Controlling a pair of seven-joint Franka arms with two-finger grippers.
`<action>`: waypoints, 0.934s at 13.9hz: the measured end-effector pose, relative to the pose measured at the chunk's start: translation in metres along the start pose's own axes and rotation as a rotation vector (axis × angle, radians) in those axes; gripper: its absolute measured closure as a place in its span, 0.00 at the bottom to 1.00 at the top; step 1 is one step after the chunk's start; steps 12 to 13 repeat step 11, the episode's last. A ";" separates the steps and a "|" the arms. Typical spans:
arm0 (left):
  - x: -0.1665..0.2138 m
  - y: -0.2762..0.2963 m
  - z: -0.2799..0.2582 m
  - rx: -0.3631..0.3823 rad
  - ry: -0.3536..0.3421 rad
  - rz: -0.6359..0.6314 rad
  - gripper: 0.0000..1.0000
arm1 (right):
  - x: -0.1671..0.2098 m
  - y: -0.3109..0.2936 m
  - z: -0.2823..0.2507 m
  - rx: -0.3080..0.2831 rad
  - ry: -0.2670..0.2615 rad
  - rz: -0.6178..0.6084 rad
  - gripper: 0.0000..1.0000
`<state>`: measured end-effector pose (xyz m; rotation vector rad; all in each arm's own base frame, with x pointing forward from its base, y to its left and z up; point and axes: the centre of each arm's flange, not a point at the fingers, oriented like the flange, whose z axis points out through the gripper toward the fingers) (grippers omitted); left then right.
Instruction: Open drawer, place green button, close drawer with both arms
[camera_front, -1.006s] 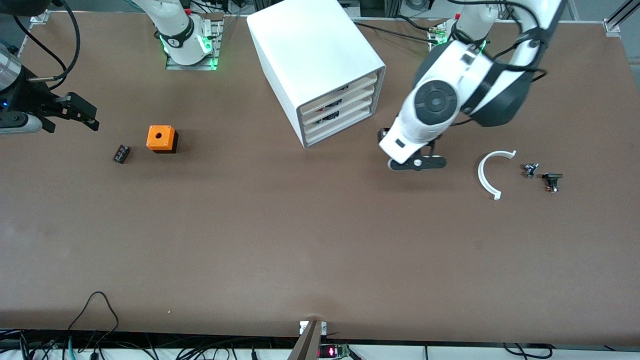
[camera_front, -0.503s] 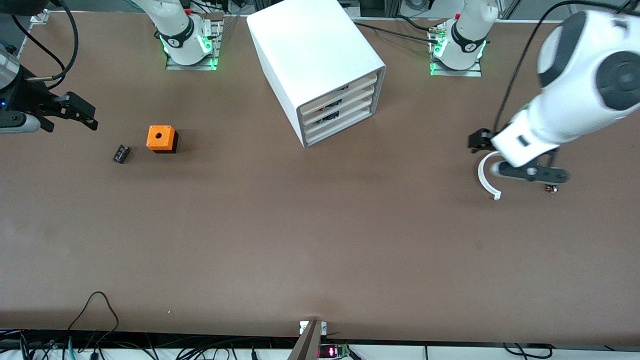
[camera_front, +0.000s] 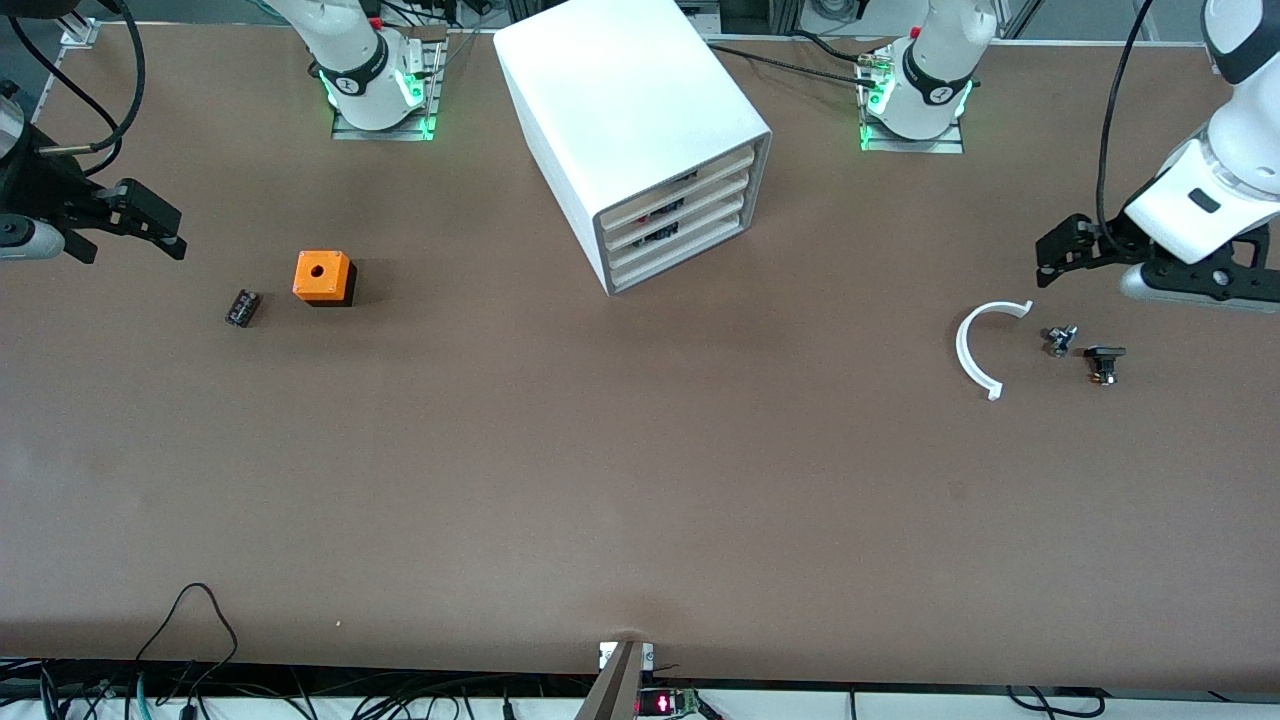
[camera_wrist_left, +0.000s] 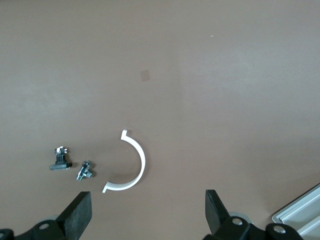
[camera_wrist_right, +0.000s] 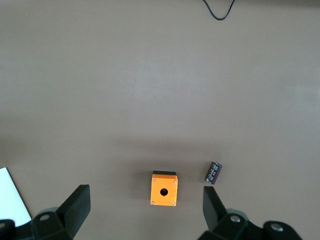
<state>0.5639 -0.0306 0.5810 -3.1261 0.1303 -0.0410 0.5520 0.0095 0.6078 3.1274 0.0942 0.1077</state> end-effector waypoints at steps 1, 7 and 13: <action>-0.002 -0.008 0.002 0.000 -0.008 -0.017 0.00 | 0.000 0.000 0.000 0.000 -0.001 0.000 0.00; -0.009 -0.007 0.007 -0.002 -0.062 -0.043 0.00 | 0.000 0.000 0.002 0.000 -0.008 0.000 0.00; -0.009 0.000 0.006 -0.002 -0.060 -0.033 0.00 | 0.000 0.000 0.001 0.001 -0.012 0.000 0.00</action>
